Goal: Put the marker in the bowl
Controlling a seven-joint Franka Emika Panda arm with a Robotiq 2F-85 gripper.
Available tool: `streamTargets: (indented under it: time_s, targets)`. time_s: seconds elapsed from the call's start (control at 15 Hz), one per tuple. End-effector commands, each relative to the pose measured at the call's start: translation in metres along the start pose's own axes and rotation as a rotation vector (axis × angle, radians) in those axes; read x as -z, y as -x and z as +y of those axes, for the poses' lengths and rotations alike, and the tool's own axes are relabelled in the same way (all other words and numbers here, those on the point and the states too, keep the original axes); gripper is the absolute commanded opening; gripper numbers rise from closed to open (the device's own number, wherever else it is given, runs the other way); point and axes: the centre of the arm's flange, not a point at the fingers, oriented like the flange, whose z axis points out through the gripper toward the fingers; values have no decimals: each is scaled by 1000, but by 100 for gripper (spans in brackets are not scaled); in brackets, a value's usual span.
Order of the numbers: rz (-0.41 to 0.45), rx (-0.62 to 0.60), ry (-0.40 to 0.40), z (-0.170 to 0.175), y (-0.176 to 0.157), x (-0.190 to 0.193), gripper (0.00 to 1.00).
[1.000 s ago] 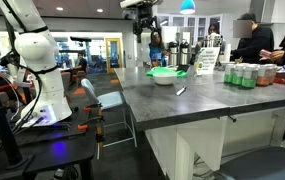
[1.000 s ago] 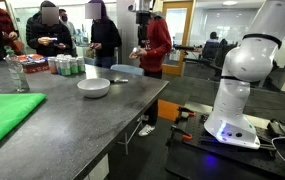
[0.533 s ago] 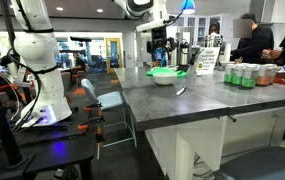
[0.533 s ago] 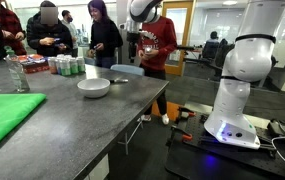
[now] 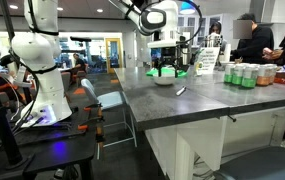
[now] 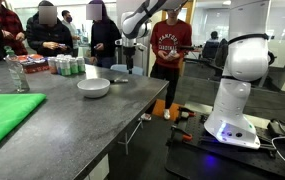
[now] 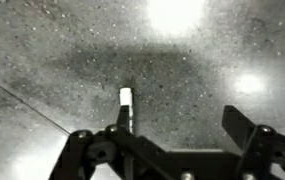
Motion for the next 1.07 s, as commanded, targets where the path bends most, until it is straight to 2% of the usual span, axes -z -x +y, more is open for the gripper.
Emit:
streamTargets:
  time_s: [0.0, 0.33, 0.4, 0.67, 0.73, 0.8, 0.93, 1.0]
  targets:
    - [-35, 69, -16, 24, -18, -16, 100]
    - [-49, 92, -16, 44, -34, -43, 98]
    - [-48, 90, -19, 48, -35, -45, 95]
    - [-44, 78, -29, 61, -39, -57, 76]
    - [-46, 75, -33, 64, -39, -60, 60]
    - [-46, 75, -37, 65, -39, -63, 54]
    - [-56, 69, -44, 67, -39, -69, 51]
    - [-56, 68, -51, 68, -38, -72, 43]
